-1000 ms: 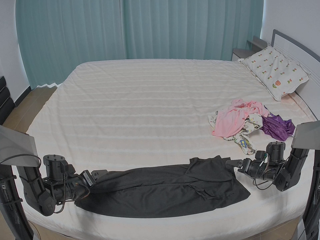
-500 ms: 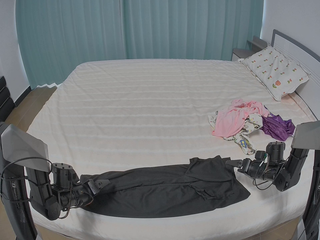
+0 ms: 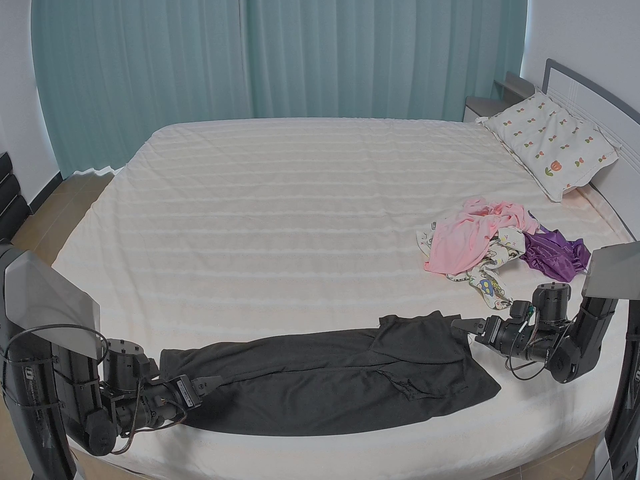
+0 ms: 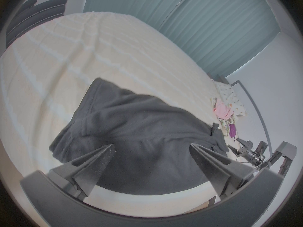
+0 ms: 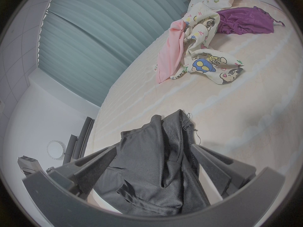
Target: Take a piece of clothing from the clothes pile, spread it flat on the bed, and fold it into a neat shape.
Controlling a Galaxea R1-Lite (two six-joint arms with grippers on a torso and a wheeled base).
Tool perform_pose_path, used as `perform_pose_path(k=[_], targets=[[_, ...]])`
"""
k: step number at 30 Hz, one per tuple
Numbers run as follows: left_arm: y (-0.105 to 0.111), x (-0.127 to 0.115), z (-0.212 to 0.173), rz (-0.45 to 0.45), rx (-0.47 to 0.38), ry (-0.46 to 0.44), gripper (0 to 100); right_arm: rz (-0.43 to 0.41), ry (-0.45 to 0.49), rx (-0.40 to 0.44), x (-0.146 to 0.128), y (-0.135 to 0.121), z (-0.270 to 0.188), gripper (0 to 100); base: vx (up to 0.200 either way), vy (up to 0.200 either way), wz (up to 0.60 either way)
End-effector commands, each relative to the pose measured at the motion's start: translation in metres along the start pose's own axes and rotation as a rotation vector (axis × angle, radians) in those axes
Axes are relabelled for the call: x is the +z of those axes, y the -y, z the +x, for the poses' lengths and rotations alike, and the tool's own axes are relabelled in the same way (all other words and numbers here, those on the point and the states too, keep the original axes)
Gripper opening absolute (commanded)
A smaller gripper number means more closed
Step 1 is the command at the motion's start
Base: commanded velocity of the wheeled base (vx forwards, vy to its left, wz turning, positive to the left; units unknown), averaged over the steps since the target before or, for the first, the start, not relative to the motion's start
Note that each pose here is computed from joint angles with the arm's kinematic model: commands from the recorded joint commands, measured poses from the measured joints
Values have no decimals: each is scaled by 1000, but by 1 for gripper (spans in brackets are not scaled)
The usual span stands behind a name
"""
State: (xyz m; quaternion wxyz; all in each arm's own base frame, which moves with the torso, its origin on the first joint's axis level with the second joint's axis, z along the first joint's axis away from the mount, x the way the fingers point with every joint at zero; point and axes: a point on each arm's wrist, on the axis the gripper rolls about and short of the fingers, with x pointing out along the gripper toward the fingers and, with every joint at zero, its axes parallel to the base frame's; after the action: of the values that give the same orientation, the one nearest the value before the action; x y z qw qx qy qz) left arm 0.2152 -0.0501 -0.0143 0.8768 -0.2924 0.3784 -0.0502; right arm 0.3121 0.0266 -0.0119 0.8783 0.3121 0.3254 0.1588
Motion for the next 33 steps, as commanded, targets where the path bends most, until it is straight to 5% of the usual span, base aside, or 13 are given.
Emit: perform_pose_path(k=[1, 12, 19, 33], targets=[[6, 8, -7, 3, -38, 58, 100, 0, -2, 0, 0, 0, 0, 100, 0, 0, 0], [-9, 79, 3, -53, -34, 339, 100, 2, -4, -2, -1, 1, 1, 100, 0, 0, 0], [-40, 98, 27, -106, 80, 258, 100, 6, -11, -7, -3, 3, 3, 100, 0, 0, 0], [-63, 88, 45, -85, 100, 150, 100, 11, -20, -13, -5, 6, 5, 100, 0, 0, 0]])
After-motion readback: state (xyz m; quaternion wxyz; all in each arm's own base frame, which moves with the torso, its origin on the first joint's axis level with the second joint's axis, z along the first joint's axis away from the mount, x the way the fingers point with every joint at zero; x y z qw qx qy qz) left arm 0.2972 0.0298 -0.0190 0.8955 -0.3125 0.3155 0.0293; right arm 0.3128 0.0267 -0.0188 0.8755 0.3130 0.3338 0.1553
